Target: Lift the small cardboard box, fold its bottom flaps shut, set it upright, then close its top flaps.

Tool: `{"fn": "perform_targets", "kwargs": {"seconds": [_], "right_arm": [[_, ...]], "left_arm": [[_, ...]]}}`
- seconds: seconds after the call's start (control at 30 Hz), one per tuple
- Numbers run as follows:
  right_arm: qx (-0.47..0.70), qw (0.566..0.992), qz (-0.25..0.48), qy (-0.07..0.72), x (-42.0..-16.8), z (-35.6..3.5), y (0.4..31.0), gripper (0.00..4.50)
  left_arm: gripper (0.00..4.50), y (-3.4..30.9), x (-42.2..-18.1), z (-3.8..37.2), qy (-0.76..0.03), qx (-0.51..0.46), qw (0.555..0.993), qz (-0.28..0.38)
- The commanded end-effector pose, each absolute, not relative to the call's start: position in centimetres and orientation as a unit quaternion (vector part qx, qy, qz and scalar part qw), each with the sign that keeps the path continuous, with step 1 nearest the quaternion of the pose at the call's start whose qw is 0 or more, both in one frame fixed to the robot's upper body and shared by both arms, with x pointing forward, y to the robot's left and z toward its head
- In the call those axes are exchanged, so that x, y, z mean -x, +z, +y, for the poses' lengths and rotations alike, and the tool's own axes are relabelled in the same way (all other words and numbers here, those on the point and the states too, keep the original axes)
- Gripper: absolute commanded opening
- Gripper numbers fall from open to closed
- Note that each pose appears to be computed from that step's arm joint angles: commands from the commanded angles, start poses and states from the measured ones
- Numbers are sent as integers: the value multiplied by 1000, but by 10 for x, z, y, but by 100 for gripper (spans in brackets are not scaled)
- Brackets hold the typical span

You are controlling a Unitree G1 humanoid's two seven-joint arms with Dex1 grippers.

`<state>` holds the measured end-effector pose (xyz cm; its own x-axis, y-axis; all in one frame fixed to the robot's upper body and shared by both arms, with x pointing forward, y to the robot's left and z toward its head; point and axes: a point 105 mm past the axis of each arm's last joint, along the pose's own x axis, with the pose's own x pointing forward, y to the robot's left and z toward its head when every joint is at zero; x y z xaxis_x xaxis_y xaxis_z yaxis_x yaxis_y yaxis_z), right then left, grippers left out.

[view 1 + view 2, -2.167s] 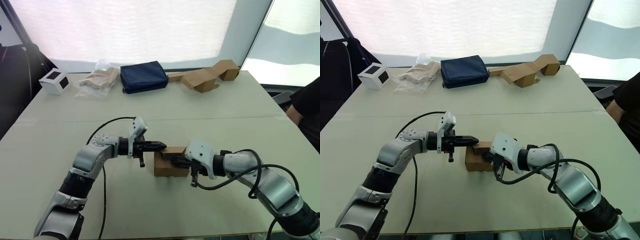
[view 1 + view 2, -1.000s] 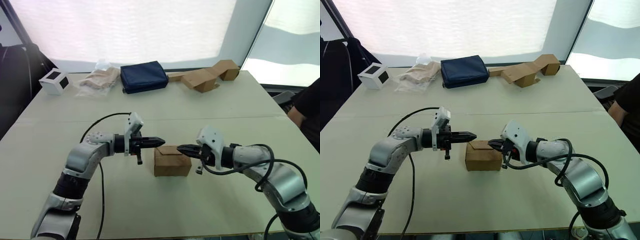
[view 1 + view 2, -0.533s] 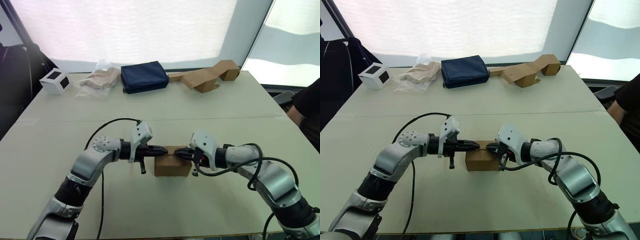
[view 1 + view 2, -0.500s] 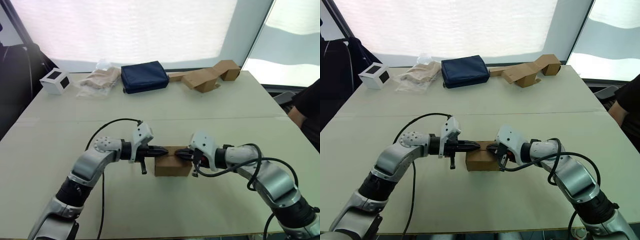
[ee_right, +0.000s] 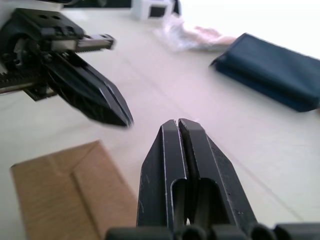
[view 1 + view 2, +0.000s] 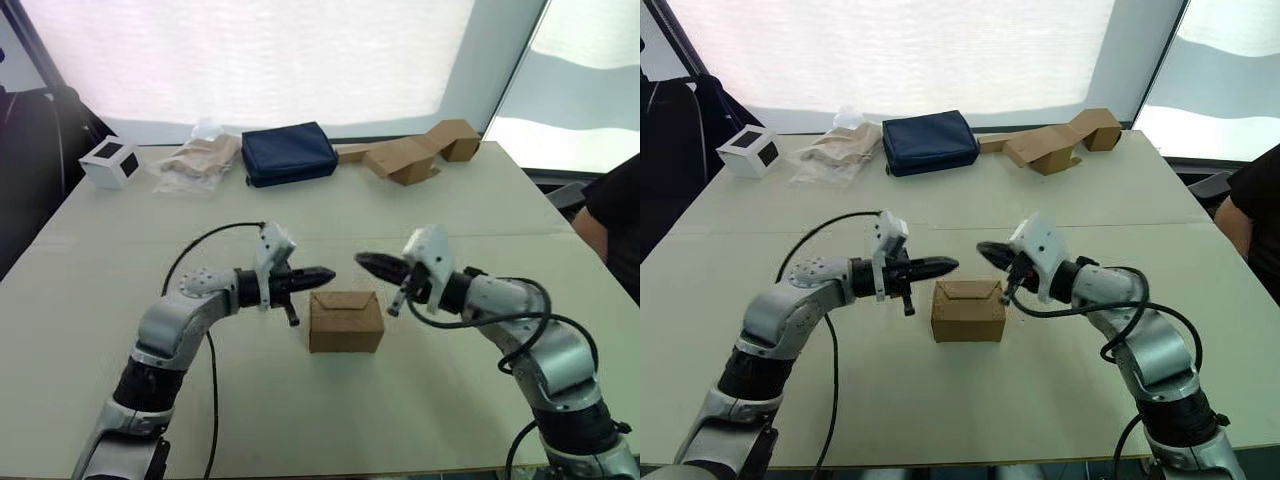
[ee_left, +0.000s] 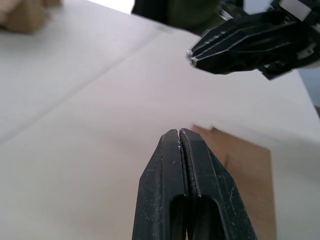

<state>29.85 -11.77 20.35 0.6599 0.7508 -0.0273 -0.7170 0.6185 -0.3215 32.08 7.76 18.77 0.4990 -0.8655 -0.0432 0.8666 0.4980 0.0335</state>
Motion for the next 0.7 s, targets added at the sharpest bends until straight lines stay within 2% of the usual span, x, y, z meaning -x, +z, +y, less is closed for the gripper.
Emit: {"fn": "perform_targets", "kwargs": {"seconds": [0.03, 0.23, 0.43, 0.57, 0.7], "right_arm": [[113, 910, -39, 397, -285, -151, 208, 0], [66, 918, 47, 389, -262, -179, 176, 0], [59, 911, 150, 379, -242, -212, 133, 0], [70, 903, 179, 383, -238, -226, 123, 0], [70, 893, 193, 401, -232, -225, 119, 0]], "left_arm": [[1, 175, -314, 112, -456, -29, 888, 55], [1, 144, -299, 158, -415, 68, 894, 154], [1, 124, -267, 176, -434, 21, 879, 198], [1, 109, -252, 182, -446, -4, 866, 227], [1, 108, -252, 186, -441, 10, 868, 229]]}}
